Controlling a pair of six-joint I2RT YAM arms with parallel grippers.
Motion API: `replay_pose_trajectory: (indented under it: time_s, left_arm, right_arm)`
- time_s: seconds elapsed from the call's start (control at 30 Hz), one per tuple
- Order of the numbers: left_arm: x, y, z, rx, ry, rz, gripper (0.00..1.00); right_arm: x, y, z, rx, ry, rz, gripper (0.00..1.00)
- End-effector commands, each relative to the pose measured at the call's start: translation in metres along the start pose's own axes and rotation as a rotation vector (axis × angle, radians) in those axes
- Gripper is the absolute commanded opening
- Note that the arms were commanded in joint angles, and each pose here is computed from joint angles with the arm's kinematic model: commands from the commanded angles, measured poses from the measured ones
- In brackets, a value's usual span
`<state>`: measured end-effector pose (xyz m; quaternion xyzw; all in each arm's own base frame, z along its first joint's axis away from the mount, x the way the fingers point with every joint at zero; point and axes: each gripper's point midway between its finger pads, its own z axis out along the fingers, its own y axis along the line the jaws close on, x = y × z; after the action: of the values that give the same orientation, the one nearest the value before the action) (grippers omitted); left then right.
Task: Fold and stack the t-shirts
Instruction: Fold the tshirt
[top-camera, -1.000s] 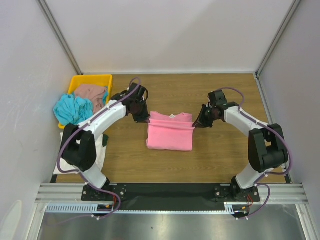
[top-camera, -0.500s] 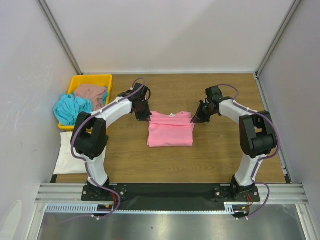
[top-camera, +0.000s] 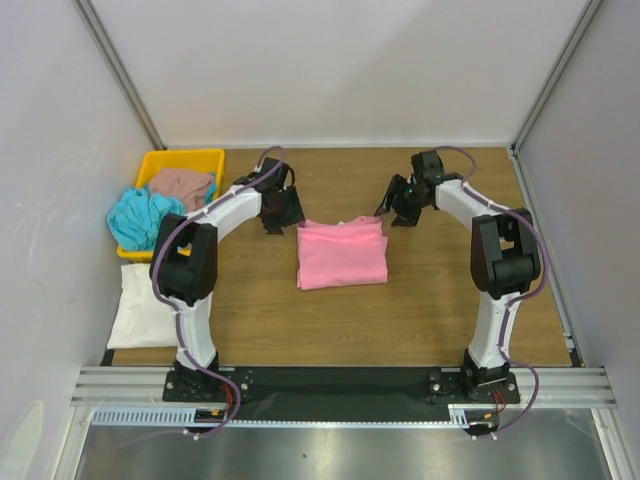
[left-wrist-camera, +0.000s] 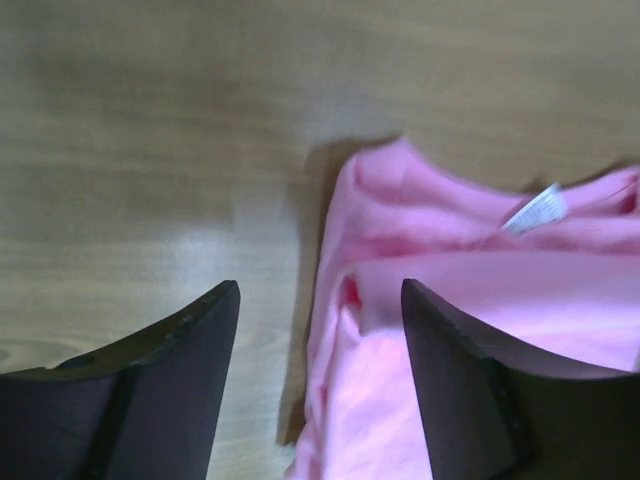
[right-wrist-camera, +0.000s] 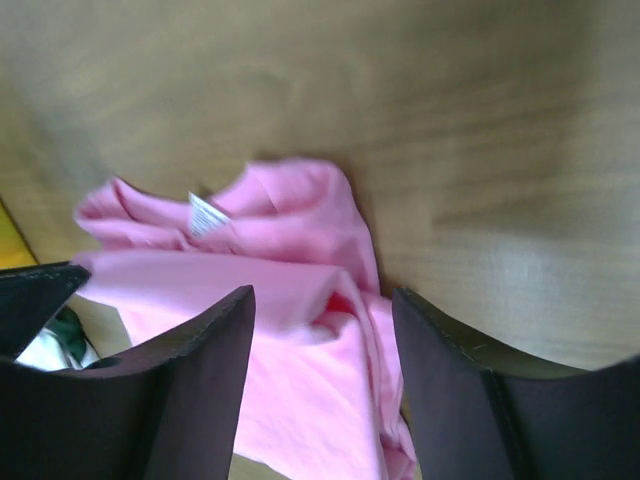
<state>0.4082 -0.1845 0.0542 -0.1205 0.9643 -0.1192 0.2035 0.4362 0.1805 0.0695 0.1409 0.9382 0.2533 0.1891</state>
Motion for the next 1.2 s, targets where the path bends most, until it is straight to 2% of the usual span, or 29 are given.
replay_pose_trajectory:
  time_s: [0.0, 0.13, 0.17, 0.2, 0.27, 0.3, 0.4, 0.47, 0.5, 0.57, 0.6, 0.67, 0.83, 0.93, 1.17]
  left_arm:
    - [-0.055, -0.025, -0.02, 0.083, -0.133, -0.001, 0.72]
    - [-0.092, -0.033, -0.029, 0.093, -0.204, 0.005, 0.82]
    - [-0.094, -0.027, -0.026, 0.071, -0.188, -0.004, 0.85]
    - [-0.109, -0.034, -0.04, 0.091, -0.218, 0.003, 0.86]
    - [-0.114, -0.036, -0.054, 0.103, -0.221, 0.018, 0.86]
    - [-0.117, -0.042, -0.076, 0.141, -0.253, 0.042, 0.86]
    - [-0.102, -0.062, -0.119, 0.301, -0.269, 0.044, 0.86]
    - [-0.092, -0.078, -0.137, 0.404, -0.295, 0.041, 0.86]
    - [-0.069, -0.077, -0.13, 0.439, -0.235, 0.018, 0.86]
    - [-0.059, -0.091, -0.151, 0.535, -0.271, 0.019, 0.87]
    - [-0.037, -0.089, -0.141, 0.563, -0.205, -0.009, 0.87]
    - [-0.03, -0.1, -0.151, 0.64, -0.234, -0.012, 0.87]
    - [0.003, -0.096, -0.123, 0.673, -0.174, -0.077, 0.88]
    - [0.005, -0.1, -0.112, 0.705, -0.188, -0.091, 0.88]
    - [-0.006, -0.099, -0.072, 0.651, -0.207, -0.088, 0.87]
  right_arm:
    - [-0.039, 0.017, -0.012, -0.026, -0.095, 0.002, 0.64]
    - [-0.062, 0.025, -0.009, -0.05, -0.141, 0.012, 0.64]
    - [-0.074, 0.033, -0.015, -0.066, -0.164, 0.011, 0.64]
    - [-0.074, 0.034, -0.018, -0.07, -0.149, 0.015, 0.64]
    - [-0.082, 0.046, -0.034, -0.095, -0.173, -0.004, 0.63]
    - [-0.083, 0.054, -0.041, -0.128, -0.184, -0.02, 0.62]
    - [-0.073, 0.08, -0.068, -0.247, -0.186, -0.041, 0.6]
    - [-0.058, 0.091, -0.076, -0.3, -0.166, -0.028, 0.6]
    - [-0.048, 0.095, -0.082, -0.335, -0.158, -0.032, 0.62]
    - [-0.034, 0.108, -0.09, -0.402, -0.151, -0.025, 0.64]
    - [-0.015, 0.102, -0.081, -0.419, -0.094, -0.012, 0.65]
    - [-0.005, 0.109, -0.078, -0.465, -0.081, -0.004, 0.67]
    - [0.029, 0.096, -0.052, -0.445, 0.013, 0.026, 0.69]
    - [0.039, 0.087, -0.038, -0.416, 0.038, 0.031, 0.71]
    - [0.032, 0.077, -0.008, -0.406, 0.04, 0.022, 0.71]
